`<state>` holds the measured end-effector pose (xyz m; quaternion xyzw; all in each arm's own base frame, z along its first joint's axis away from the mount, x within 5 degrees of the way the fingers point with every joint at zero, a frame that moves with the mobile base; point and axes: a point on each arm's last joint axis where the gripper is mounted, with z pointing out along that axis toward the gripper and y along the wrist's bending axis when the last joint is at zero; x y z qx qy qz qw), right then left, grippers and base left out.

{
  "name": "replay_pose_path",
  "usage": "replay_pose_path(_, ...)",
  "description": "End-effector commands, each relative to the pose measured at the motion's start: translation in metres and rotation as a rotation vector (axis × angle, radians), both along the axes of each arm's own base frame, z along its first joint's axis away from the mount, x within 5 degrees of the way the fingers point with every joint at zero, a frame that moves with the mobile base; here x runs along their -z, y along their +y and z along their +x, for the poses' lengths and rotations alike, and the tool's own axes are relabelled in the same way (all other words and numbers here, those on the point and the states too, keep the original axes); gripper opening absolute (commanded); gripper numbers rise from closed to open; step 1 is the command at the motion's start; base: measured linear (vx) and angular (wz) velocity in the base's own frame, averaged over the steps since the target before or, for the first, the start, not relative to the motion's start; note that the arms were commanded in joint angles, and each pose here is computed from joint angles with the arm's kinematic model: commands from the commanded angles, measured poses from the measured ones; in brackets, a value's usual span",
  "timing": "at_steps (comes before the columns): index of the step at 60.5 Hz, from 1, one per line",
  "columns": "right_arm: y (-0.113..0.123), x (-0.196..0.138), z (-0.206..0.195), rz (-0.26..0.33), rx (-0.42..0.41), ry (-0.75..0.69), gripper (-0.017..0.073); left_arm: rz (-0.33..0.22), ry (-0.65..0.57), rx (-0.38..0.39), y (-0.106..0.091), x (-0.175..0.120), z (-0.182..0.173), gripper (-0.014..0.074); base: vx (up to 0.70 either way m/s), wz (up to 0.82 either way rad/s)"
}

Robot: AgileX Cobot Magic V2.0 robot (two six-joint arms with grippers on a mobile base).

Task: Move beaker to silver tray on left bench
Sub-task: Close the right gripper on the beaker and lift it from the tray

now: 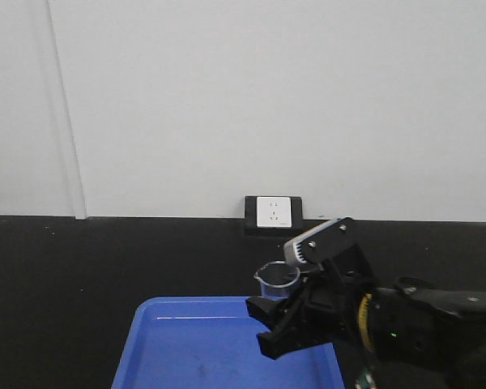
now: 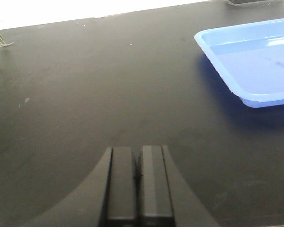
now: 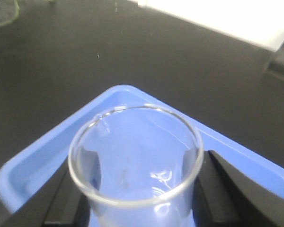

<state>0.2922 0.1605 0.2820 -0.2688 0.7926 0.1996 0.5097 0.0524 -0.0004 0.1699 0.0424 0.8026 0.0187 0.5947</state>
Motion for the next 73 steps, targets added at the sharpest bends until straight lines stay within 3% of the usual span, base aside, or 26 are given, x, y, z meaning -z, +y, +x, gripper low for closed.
replay_pose_path(1, -0.018, -0.031, -0.036, 0.046, 0.016, -0.069, -0.0014, -0.007, -0.062, 0.012, -0.001, 0.0, 0.002, 0.0001, 0.0, 0.0)
replay_pose_path(19, -0.078, -0.015, -0.12, 0.039, 0.228, -0.139, -0.0014, -0.007, -0.062, 0.012, -0.001, 0.0, 0.002, 0.0001, 0.0, 0.0)
replay_pose_path(29, -0.098, -0.01, -0.142, 0.037, 0.314, -0.193, -0.0014, -0.007, -0.062, 0.012, -0.001, 0.0, 0.002, 0.0001, 0.0, 0.0)
replay_pose_path(73, -0.103, -0.016, -0.149, 0.052, 0.333, -0.232, -0.0011, -0.007, -0.062, 0.012, -0.001, 0.0, 0.002, 0.0001, 0.0, 0.0)
